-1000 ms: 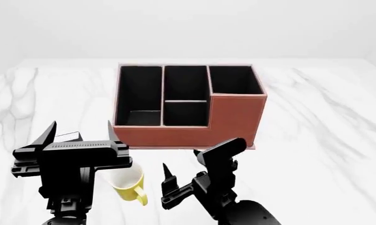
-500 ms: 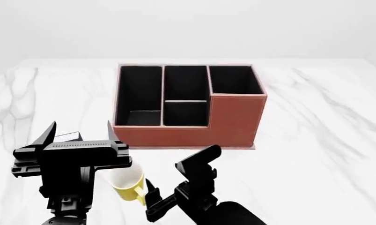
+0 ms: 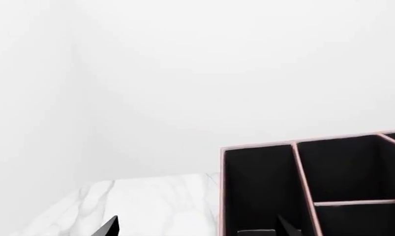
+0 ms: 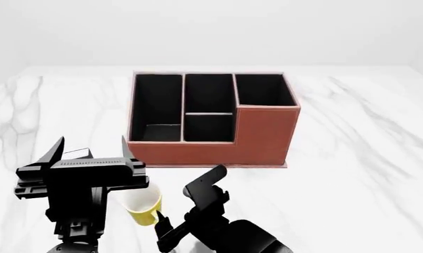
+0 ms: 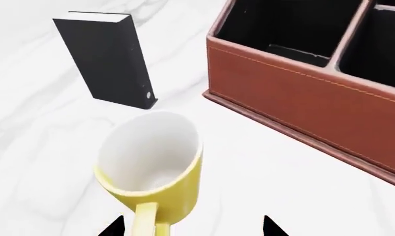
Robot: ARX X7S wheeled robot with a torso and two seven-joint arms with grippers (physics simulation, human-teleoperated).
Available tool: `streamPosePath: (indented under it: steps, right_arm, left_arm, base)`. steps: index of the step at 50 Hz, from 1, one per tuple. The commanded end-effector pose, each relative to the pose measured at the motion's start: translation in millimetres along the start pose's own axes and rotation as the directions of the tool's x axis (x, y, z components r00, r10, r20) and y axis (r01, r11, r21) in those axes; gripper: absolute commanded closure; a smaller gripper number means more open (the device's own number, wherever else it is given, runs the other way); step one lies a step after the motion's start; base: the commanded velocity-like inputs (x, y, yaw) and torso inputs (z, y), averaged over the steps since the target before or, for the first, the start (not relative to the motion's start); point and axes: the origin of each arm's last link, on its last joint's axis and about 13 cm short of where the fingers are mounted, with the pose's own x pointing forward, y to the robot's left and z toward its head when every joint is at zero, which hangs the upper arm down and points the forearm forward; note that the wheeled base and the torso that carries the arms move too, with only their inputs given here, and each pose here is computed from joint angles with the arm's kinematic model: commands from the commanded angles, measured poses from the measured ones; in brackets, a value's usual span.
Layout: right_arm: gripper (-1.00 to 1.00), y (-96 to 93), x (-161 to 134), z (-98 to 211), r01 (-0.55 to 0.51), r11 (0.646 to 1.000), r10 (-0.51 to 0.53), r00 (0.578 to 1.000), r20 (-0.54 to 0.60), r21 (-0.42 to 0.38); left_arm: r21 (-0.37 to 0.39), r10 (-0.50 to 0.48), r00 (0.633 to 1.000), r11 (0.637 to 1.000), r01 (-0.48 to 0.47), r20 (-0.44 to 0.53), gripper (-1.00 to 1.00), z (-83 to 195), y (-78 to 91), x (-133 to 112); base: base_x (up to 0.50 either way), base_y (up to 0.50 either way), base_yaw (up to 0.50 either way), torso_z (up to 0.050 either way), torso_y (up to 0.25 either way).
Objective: Pick up the yellow and white mug and place it to the right of the caddy.
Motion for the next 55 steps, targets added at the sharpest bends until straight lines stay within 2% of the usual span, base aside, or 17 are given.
streamPosePath:
  steps: [1, 37, 38, 55]
  right_arm:
    - [-1.00, 1.2, 13, -4, -0.019, 0.999, 0.018, 1.000, -0.025, -0.039]
    - [-1.00, -15.5, 50, -17, -0.051, 0.995, 0.037, 0.988, -0.150, -0.090]
    - [1.00, -15.9, 50, -17, -0.047, 0.995, 0.034, 0.988, -0.148, -0.084]
    - [1.00, -15.7, 43, -7, -0.016, 0.996, 0.007, 0.995, -0.101, -0.087]
  left_arm:
    - [-0.013, -0.009, 1.000, 1.000, 0.010, 0.007, -1.00, -1, -0.7, 1]
    - [-0.023, -0.021, 1.000, 1.000, 0.021, 0.005, -1.00, -4, -1.1, 0]
    - [-0.024, -0.021, 1.000, 0.999, 0.021, 0.005, -1.00, -4, -1.1, 0]
    - [-0.024, -0.023, 1.000, 0.999, 0.023, 0.005, -1.00, -4, -1.2, 0]
  base:
    - [0.00, 0.00, 0.00, 0.000, 0.000]
    - [0.00, 0.00, 0.00, 0.000, 0.000]
    - [0.00, 0.00, 0.00, 0.000, 0.000]
    - [0.00, 0.00, 0.00, 0.000, 0.000]
